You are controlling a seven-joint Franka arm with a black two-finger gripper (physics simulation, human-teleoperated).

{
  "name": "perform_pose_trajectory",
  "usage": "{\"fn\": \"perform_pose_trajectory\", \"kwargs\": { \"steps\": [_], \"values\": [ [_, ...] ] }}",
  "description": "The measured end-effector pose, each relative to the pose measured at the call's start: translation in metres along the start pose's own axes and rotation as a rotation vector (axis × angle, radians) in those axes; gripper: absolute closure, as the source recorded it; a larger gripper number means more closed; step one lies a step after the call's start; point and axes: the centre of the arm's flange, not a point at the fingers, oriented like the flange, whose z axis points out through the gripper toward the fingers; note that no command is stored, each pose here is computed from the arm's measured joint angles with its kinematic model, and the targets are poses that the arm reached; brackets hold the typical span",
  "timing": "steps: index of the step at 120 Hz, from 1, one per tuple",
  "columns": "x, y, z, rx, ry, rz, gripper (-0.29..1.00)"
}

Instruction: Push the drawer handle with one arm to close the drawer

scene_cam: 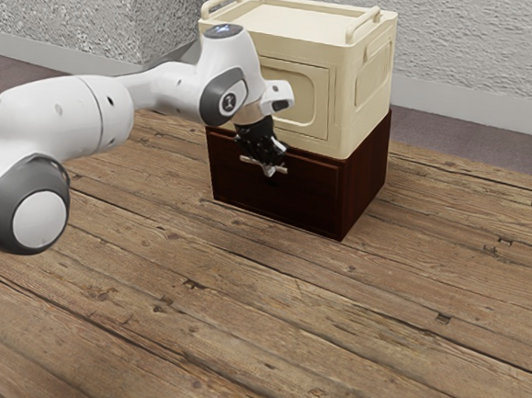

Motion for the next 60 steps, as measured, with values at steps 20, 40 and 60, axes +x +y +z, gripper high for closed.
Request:
{"fn": "perform_pose_trajectory", "kwargs": {
  "steps": [20,40,60],
  "values": [
    [0.0021,0.0026,0.0037,-0.003,0.009,0.001,0.79],
    [0.0027,0.0017,0.0066,-0.004,0.012,-0.001,0.79],
    [0.0035,0.0025,0.0075,-0.005,0.015,-0.001,0.79]
  ]
}}
